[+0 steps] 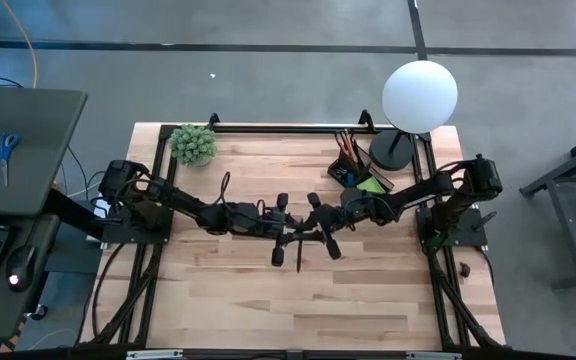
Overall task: Pick and place office supplies into organizer
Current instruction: Put the black pen into the black desk organizer
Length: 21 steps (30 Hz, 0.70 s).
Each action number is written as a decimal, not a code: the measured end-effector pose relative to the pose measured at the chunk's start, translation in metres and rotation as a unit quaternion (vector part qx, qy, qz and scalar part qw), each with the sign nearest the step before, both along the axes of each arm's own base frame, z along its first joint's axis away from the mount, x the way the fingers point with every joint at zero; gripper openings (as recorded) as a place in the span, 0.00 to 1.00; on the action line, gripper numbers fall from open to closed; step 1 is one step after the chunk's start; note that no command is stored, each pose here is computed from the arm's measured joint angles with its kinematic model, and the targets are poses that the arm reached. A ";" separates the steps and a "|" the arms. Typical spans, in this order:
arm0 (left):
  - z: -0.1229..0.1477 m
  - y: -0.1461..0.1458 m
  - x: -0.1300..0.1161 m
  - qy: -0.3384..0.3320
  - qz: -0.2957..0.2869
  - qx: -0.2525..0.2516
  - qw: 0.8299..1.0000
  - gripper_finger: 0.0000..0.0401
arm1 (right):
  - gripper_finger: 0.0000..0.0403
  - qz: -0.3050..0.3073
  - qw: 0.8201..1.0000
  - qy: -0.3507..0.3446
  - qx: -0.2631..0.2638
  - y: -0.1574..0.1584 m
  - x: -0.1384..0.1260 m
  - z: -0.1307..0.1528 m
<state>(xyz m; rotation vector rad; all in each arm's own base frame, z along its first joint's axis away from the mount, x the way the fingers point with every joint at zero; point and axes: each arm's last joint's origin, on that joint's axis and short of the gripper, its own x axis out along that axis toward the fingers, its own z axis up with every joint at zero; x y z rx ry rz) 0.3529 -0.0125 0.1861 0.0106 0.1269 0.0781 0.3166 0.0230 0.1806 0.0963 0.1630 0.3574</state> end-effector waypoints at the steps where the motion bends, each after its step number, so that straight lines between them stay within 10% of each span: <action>1: 0.000 0.000 0.000 0.000 0.000 0.000 1.000 0.13 | 0.23 -0.001 1.000 0.000 0.000 0.000 0.000 0.000; 11: -0.001 0.001 0.000 0.005 0.001 0.000 1.000 0.13 | 0.47 0.001 1.000 -0.002 -0.005 0.001 0.000 0.000; 21: -0.006 0.000 -0.001 0.032 -0.009 0.030 0.999 0.14 | 0.51 -0.005 1.000 0.002 -0.016 0.001 0.000 -0.001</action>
